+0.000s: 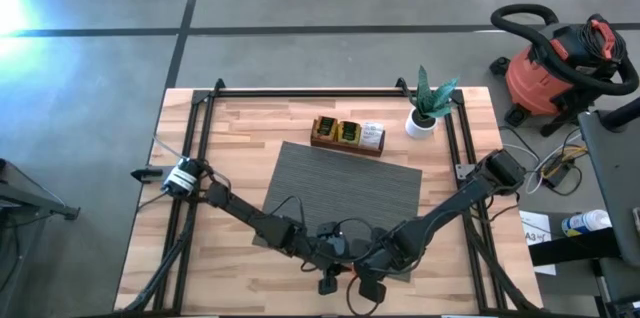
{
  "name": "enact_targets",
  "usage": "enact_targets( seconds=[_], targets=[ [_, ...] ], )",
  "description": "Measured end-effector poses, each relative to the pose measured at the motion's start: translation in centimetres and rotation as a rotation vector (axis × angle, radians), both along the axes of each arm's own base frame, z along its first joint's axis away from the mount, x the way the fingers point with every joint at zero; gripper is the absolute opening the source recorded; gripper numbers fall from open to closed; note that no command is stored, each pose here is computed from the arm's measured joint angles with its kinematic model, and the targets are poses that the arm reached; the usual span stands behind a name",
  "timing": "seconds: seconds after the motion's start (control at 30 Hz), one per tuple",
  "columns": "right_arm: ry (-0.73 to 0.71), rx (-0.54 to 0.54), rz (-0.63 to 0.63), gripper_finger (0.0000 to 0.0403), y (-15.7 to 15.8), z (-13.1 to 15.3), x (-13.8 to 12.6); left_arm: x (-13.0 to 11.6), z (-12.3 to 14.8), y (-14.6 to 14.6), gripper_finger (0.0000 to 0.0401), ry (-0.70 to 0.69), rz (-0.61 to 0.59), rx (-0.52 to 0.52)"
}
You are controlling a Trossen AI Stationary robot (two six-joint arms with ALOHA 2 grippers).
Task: Pick & Place Tea
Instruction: Put the white orange tea bag into the right section of the wooden organizer
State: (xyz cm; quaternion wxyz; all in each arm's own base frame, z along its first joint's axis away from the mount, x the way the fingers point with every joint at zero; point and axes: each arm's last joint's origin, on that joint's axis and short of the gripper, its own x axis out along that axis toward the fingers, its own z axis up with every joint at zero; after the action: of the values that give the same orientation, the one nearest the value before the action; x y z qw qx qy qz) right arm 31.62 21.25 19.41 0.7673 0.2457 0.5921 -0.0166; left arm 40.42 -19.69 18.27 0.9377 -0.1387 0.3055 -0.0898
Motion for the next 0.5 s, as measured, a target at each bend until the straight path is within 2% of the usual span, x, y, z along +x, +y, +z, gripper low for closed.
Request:
enact_targets(
  seconds=[0.27,0.5],
  targets=[
    [-0.006,-0.013,0.009,0.0008,-0.74,-0.03,0.44,-0.02,-0.09,0.04,0.0094,0.012,-0.035,-0.013],
    [-0.003,0.000,-0.019,0.0008,-0.86,0.06,0.51,-0.06,-0.12,0.04,0.0013,0.018,-0.044,-0.018]
  ],
)
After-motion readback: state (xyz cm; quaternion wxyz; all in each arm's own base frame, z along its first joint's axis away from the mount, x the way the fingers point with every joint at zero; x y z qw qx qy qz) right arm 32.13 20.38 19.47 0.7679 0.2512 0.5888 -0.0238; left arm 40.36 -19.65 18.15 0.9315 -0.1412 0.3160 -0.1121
